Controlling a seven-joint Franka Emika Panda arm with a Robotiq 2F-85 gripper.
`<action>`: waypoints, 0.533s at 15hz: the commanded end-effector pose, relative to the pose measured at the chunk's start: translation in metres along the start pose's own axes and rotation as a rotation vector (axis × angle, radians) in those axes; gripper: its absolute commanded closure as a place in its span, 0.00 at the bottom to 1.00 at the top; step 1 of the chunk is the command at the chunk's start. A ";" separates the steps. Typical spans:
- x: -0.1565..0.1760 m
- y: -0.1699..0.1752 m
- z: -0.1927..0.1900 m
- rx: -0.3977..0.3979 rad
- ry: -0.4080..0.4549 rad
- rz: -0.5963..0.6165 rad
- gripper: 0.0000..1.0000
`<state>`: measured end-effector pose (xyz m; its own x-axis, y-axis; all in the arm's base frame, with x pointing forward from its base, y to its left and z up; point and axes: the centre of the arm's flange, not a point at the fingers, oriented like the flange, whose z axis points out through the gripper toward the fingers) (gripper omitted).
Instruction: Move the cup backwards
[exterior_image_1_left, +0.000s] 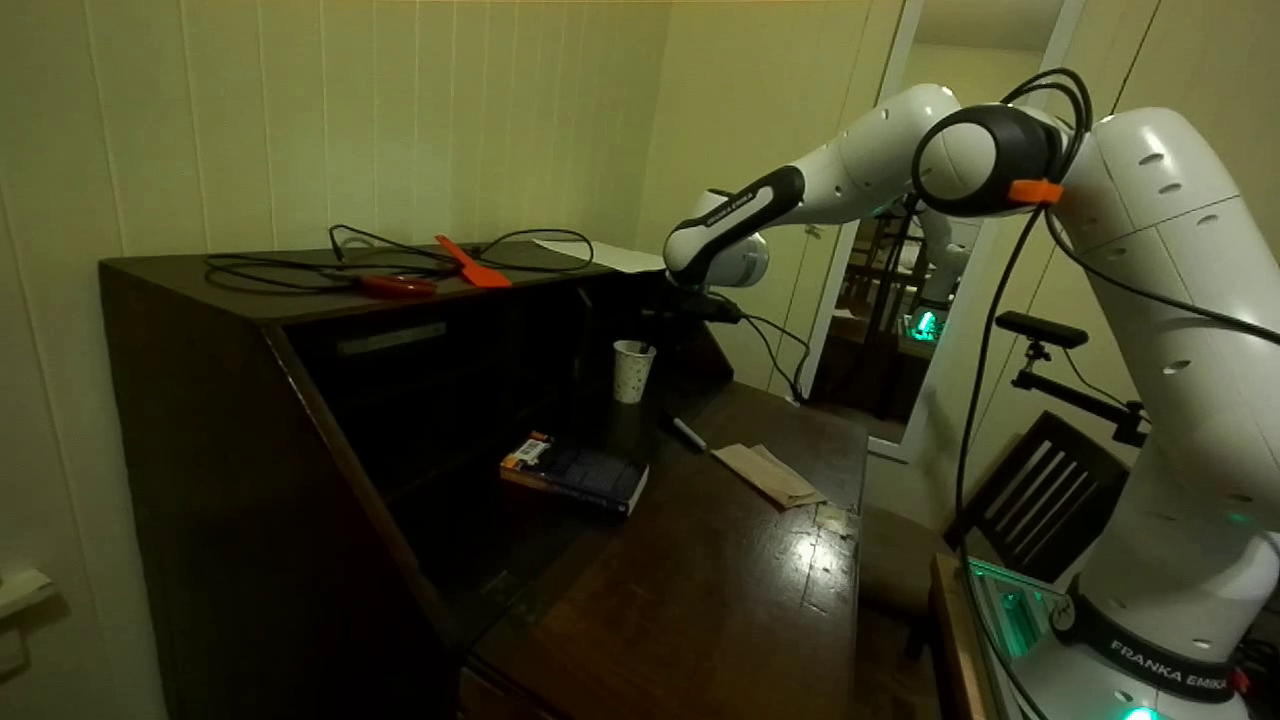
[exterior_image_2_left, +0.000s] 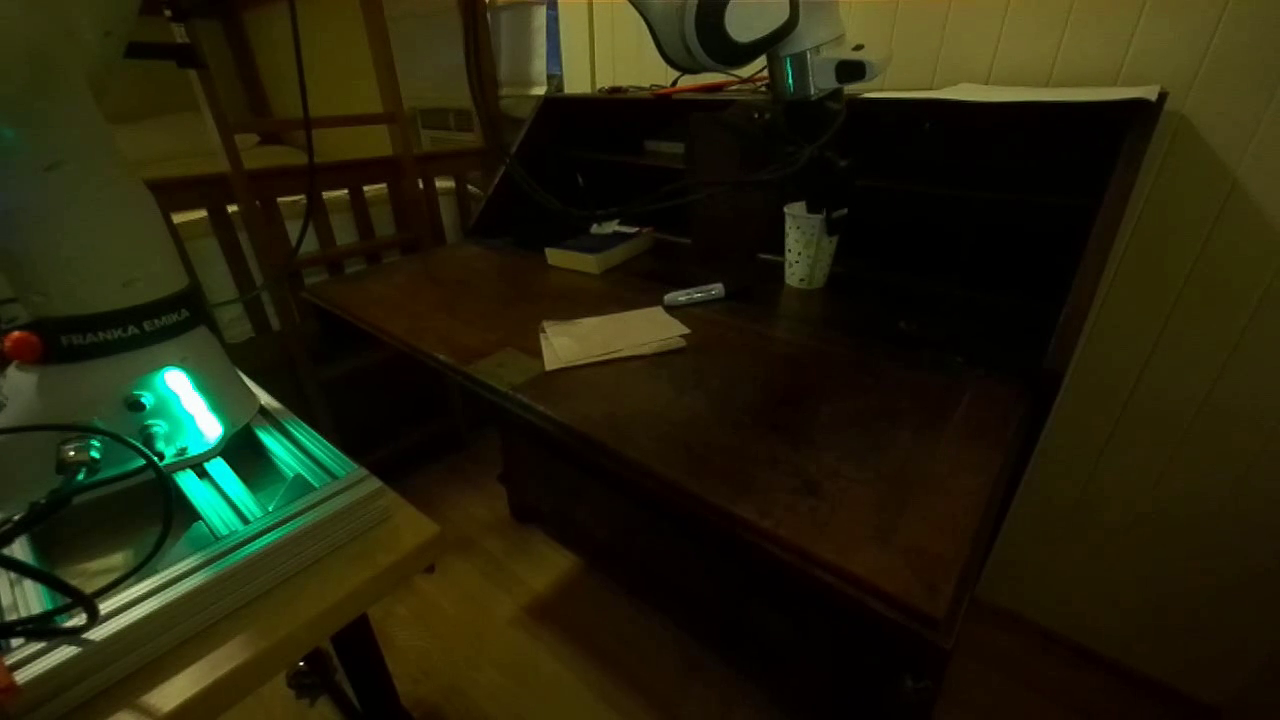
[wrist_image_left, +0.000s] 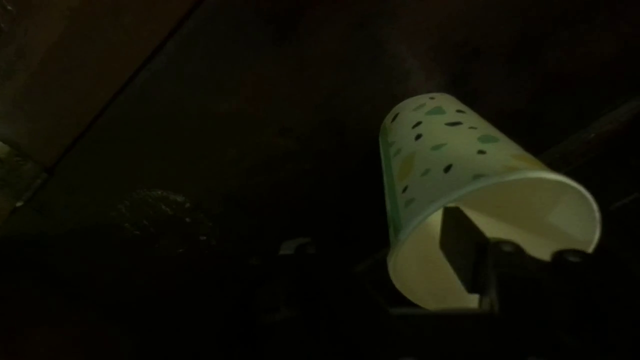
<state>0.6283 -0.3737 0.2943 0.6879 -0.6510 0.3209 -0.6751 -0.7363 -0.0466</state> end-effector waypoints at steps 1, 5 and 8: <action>0.014 0.004 0.002 0.029 -0.008 0.062 0.70; 0.019 0.020 -0.002 0.035 -0.017 0.141 0.97; 0.025 0.036 -0.003 0.046 -0.044 0.212 1.00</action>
<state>0.6188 -0.3986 0.2998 0.5985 -0.7445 0.2959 -0.7547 -0.6479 -0.1036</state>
